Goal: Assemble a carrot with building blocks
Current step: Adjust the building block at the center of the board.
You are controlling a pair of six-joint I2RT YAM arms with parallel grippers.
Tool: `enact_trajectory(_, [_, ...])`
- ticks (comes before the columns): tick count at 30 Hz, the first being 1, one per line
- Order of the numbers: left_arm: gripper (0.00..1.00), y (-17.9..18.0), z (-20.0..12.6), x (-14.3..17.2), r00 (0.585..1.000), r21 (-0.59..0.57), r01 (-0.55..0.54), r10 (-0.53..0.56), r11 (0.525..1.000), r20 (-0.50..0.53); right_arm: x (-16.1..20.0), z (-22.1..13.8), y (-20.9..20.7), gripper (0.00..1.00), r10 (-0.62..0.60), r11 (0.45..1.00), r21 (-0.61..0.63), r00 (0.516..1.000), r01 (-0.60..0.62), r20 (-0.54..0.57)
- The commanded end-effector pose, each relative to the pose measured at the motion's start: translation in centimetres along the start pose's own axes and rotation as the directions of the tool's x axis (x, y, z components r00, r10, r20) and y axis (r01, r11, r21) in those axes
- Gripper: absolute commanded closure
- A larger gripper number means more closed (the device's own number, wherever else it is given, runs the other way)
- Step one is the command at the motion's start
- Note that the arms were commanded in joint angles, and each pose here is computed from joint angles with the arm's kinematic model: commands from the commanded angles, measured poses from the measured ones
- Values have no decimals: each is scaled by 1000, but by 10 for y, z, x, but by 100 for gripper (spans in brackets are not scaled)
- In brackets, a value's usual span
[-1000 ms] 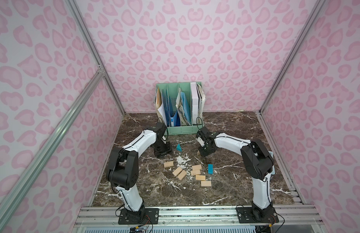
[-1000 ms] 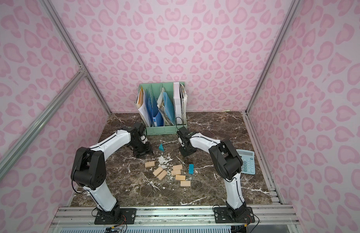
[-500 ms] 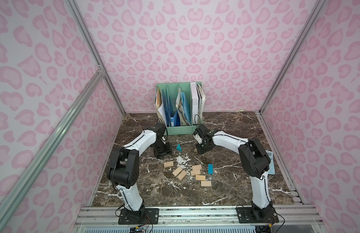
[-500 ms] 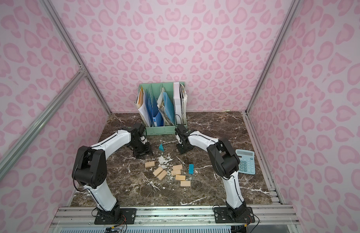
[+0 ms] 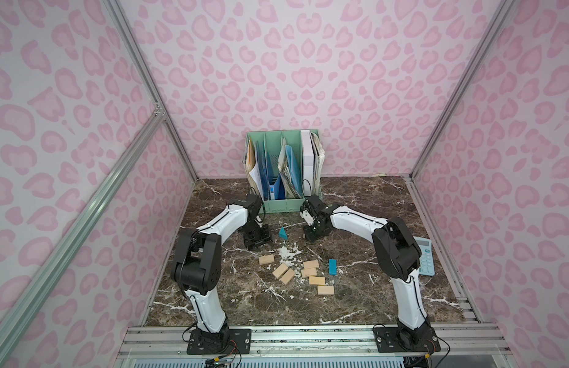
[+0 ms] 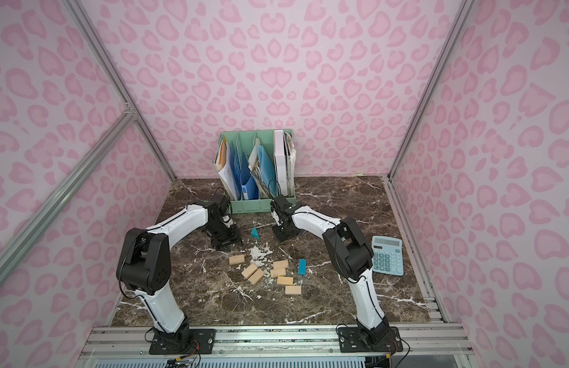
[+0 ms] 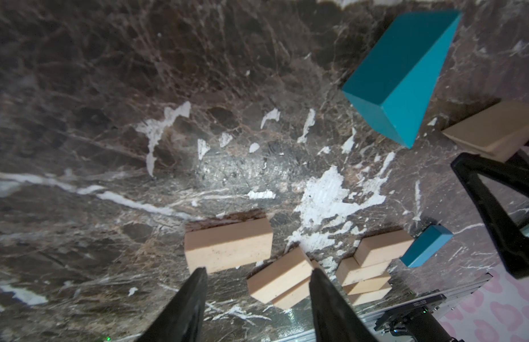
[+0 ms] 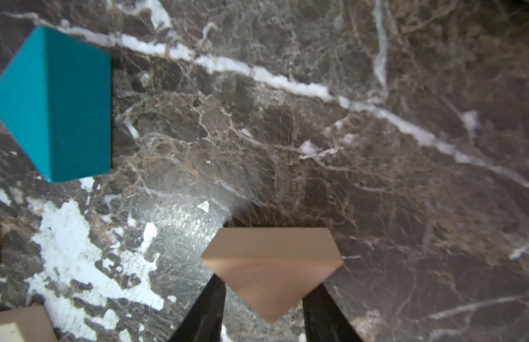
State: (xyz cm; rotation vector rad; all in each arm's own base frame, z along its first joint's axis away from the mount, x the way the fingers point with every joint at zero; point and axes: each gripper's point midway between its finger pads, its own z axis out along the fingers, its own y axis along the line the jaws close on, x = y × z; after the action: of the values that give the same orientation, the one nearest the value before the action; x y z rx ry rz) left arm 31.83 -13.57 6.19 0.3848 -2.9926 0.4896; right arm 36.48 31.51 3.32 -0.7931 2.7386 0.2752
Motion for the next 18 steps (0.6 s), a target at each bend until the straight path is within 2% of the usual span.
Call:
enact_trajectory(1, [42,-4,0,-11,1000,21,15,-15,1000,8,4,-3,-5,55,-6,1000,29,1000,7,-16])
enact_trajectory(9, [41,-18,-6,-45,998,85,55,-57,995,23,-3,-2,-4,54,-31,999,27,999,32,-8])
enact_trajectory(18, [41,-29,11,-67,993,146,116,-117,982,-4,-8,-6,1,52,-67,998,0,998,67,9])
